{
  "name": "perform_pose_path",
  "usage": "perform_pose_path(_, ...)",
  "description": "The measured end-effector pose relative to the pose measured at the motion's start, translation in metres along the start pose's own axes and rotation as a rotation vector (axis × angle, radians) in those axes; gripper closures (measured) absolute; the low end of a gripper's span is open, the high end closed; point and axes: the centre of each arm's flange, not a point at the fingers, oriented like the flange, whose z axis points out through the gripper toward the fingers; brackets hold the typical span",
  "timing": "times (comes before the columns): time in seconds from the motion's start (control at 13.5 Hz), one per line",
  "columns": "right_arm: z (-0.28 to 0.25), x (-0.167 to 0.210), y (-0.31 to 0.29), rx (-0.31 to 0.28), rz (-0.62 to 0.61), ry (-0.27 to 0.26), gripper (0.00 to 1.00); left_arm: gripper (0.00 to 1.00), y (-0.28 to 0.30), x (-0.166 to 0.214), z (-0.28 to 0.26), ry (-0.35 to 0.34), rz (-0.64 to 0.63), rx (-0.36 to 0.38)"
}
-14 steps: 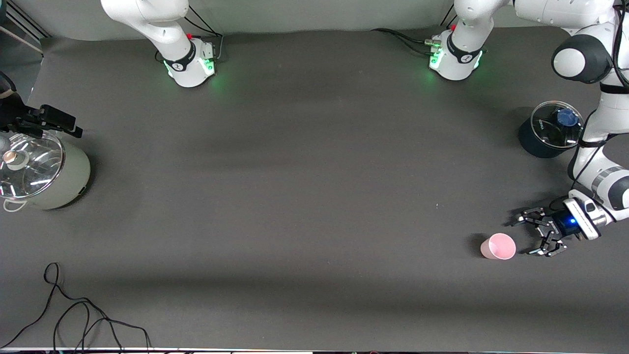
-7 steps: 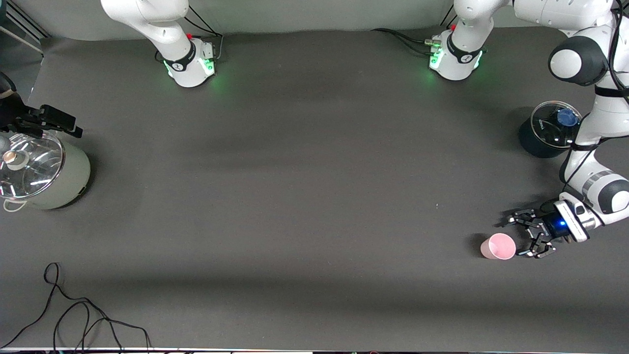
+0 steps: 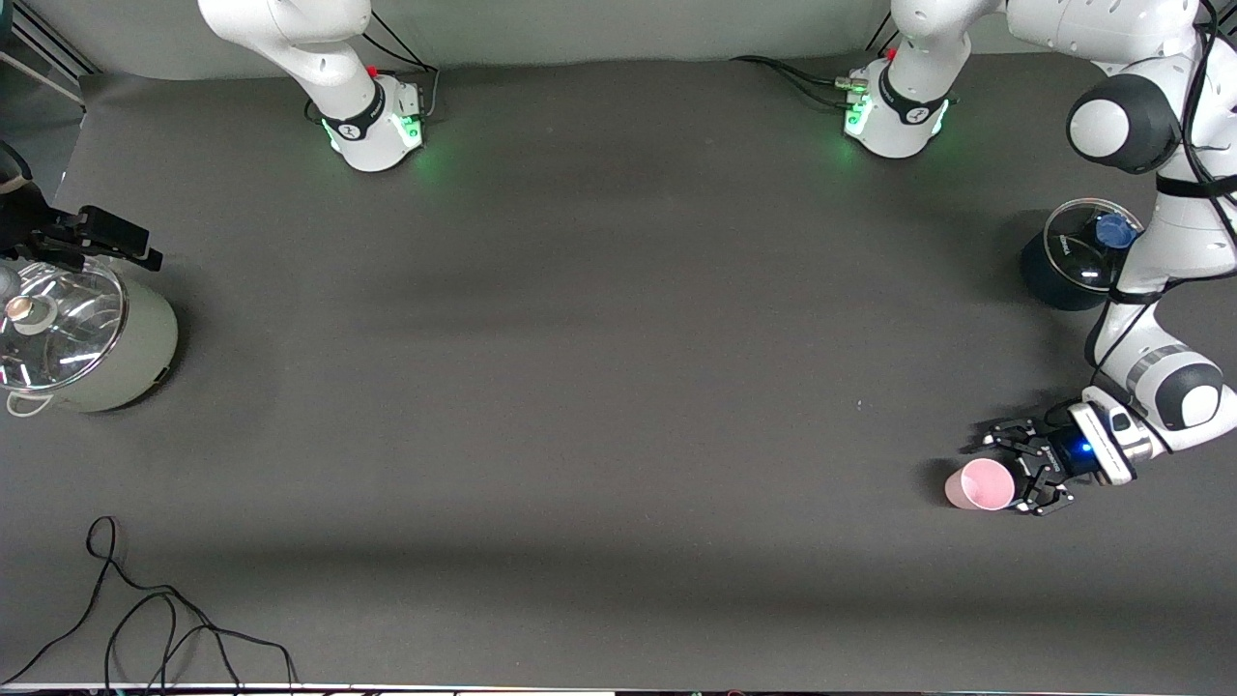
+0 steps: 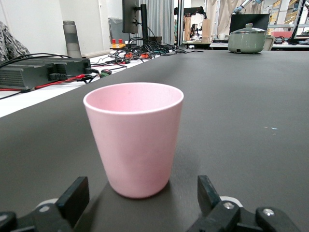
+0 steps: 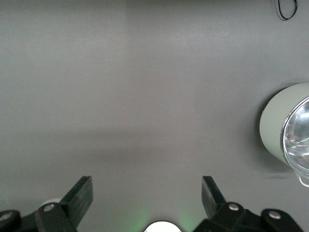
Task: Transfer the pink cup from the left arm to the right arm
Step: 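Close the left gripper on the pink cup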
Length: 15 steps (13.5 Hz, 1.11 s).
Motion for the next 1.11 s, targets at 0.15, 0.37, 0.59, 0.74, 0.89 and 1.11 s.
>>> perform_pose_path(0.15, 0.0, 0.0, 0.0, 0.0, 0.0, 0.0, 0.0, 0.0, -0.002, 0.003, 0.009, -0.005, 0.005, 0.01)
perform_pose_path(0.37, 0.0, 0.0, 0.0, 0.0, 0.0, 0.0, 0.0, 0.0, -0.003, 0.004, 0.018, -0.006, 0.006, 0.018)
perform_pose_path(0.59, 0.0, 0.0, 0.0, 0.0, 0.0, 0.0, 0.0, 0.0, -0.002, 0.004, 0.023, -0.005, 0.004, 0.022)
perform_pose_path(0.74, 0.0, 0.0, 0.0, 0.0, 0.0, 0.0, 0.0, 0.03, -0.003, 0.006, 0.027, 0.003, 0.004, 0.025)
perform_pose_path(0.89, 0.0, 0.0, 0.0, 0.0, 0.0, 0.0, 0.0, 0.09, -0.003, 0.007, 0.029, 0.009, 0.003, 0.03)
perform_pose_path(1.11, 0.0, 0.0, 0.0, 0.0, 0.0, -0.001, 0.0, 0.27, -0.003, 0.006, 0.03, 0.015, -0.002, 0.035)
